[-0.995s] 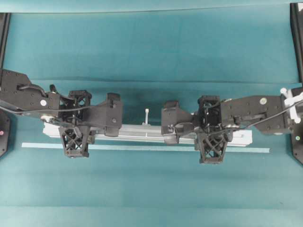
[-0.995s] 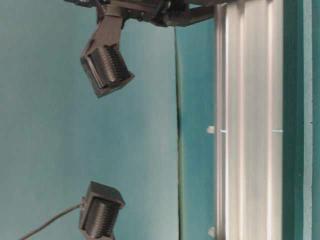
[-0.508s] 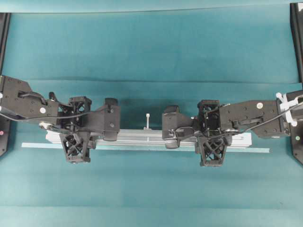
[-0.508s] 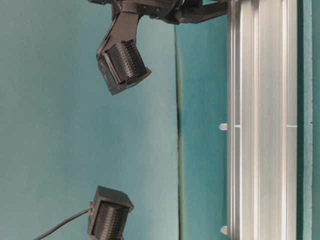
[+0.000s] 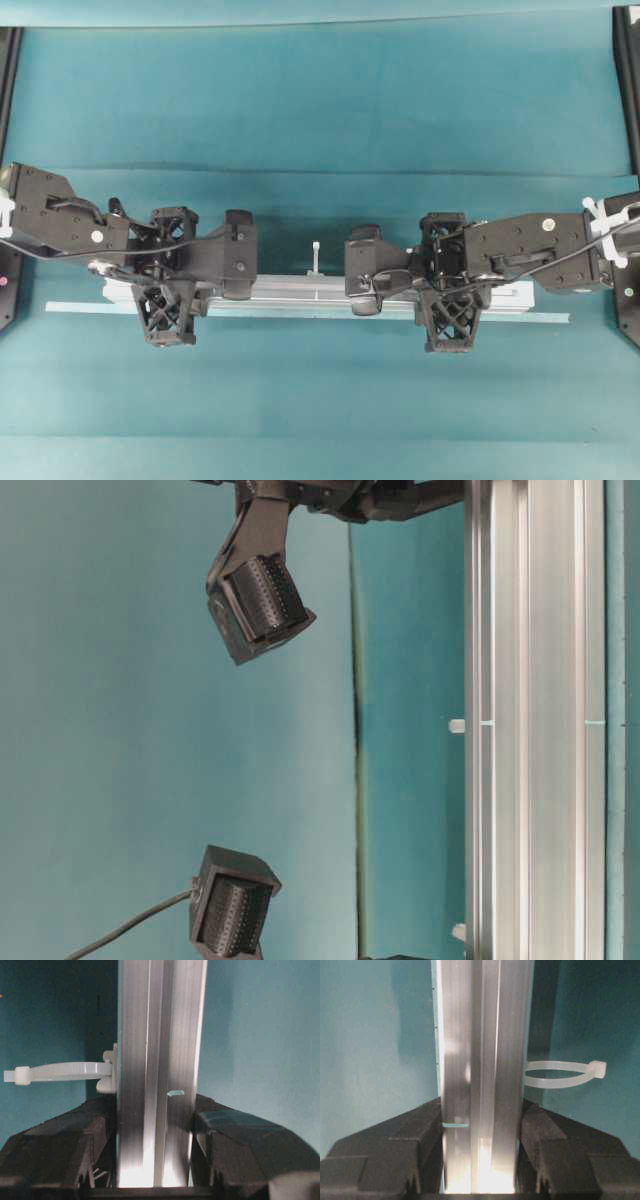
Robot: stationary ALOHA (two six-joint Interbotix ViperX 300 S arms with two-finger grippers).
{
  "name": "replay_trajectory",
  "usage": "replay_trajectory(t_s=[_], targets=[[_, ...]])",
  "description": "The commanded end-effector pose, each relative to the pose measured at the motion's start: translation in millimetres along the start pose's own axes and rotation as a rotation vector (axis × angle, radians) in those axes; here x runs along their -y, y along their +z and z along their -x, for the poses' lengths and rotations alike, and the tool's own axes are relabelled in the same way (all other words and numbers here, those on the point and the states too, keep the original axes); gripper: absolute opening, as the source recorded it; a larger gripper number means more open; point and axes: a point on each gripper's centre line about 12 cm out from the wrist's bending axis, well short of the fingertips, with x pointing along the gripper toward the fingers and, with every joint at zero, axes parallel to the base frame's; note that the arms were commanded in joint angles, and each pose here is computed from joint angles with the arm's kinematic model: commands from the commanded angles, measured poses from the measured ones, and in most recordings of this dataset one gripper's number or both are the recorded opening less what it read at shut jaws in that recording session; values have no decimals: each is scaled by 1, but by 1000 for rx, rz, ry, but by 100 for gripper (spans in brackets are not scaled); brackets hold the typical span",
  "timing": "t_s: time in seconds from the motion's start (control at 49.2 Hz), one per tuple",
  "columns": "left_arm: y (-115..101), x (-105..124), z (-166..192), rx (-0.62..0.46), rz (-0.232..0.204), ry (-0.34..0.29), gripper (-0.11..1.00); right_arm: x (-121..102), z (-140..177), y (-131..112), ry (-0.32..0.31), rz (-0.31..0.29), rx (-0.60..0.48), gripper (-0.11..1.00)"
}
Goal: Lift the large metal rail with both hands.
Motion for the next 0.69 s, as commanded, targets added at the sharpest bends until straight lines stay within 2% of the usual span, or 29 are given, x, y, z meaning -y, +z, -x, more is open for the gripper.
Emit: replay_trajectory(t_s=[0.0, 0.488, 0.67], targets=[[9, 0, 5, 41, 0, -1, 36, -1, 3, 8, 2, 2, 43, 39], [10, 1, 6, 32, -4, -2, 36, 0, -2, 4, 1, -6, 48, 39], [10, 2, 6, 32, -7, -3, 36, 1, -2, 7, 2, -10, 80, 39]])
